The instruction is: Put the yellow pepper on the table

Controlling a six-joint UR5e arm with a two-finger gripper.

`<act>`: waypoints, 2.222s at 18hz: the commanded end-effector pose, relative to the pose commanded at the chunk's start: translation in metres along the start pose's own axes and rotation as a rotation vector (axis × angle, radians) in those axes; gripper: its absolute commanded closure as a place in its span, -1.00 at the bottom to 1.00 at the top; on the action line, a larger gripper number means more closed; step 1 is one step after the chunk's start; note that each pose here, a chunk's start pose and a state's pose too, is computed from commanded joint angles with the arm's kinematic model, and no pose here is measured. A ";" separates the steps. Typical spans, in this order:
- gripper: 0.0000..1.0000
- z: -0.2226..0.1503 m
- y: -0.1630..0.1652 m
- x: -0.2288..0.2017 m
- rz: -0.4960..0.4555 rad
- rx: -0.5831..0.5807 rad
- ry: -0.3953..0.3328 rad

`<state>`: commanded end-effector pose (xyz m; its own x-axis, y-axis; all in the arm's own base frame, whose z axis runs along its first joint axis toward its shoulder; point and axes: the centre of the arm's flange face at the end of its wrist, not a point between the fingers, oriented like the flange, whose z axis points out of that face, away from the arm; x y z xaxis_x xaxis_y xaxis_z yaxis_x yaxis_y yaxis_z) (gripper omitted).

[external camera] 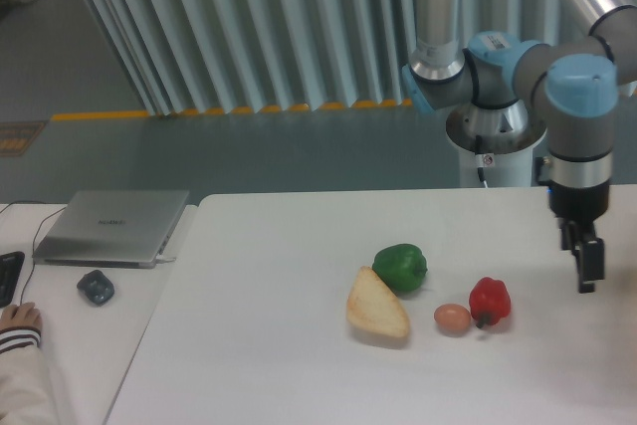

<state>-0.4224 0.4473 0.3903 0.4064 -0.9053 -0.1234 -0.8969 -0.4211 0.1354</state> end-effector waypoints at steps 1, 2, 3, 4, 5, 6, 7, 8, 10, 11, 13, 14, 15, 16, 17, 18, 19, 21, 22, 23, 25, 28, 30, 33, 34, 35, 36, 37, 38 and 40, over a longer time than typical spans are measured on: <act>-1.00 0.002 0.003 0.000 0.036 -0.016 0.013; -1.00 0.003 0.005 0.000 0.056 -0.029 0.024; -1.00 0.000 0.008 0.000 0.073 -0.047 0.030; -1.00 0.000 0.010 0.000 0.108 -0.063 0.039; -1.00 -0.002 0.014 0.003 0.159 -0.088 0.058; -1.00 -0.001 0.017 0.004 0.220 -0.113 0.081; -1.00 -0.001 0.020 0.005 0.269 -0.134 0.103; -1.00 0.001 0.022 0.006 0.306 -0.150 0.122; -1.00 0.005 0.026 0.007 0.368 -0.179 0.167; -1.00 0.010 0.029 0.008 0.410 -0.184 0.189; -1.00 0.018 0.039 0.013 0.448 -0.172 0.211; -1.00 0.021 0.046 0.015 0.467 -0.166 0.217; -1.00 0.023 0.058 0.018 0.505 -0.160 0.227; -1.00 0.028 0.068 0.022 0.529 -0.150 0.238; -1.00 0.035 0.078 0.025 0.547 -0.137 0.251; -1.00 0.036 0.086 0.029 0.543 -0.135 0.255; -1.00 0.038 0.097 0.034 0.556 -0.129 0.261; -1.00 0.042 0.113 0.042 0.585 -0.124 0.268; -1.00 0.046 0.120 0.045 0.587 -0.119 0.273; -1.00 0.048 0.126 0.048 0.590 -0.115 0.275; -1.00 0.052 0.136 0.049 0.616 -0.110 0.278; -1.00 0.064 0.142 0.047 0.618 -0.109 0.281; -1.00 0.073 0.145 0.047 0.615 -0.098 0.288; -1.00 0.098 0.148 0.043 0.624 -0.071 0.309; -1.00 0.103 0.150 0.043 0.626 -0.067 0.312; -1.00 0.105 0.153 0.045 0.637 -0.060 0.317; -1.00 0.106 0.158 0.047 0.649 -0.057 0.320; -1.00 0.109 0.158 0.047 0.656 -0.051 0.322; -1.00 0.111 0.158 0.047 0.658 -0.048 0.324; -1.00 0.108 0.159 0.048 0.655 -0.050 0.321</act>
<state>-0.5648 0.3426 0.2994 -0.1723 -0.9408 0.2919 -0.9677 0.2170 0.1283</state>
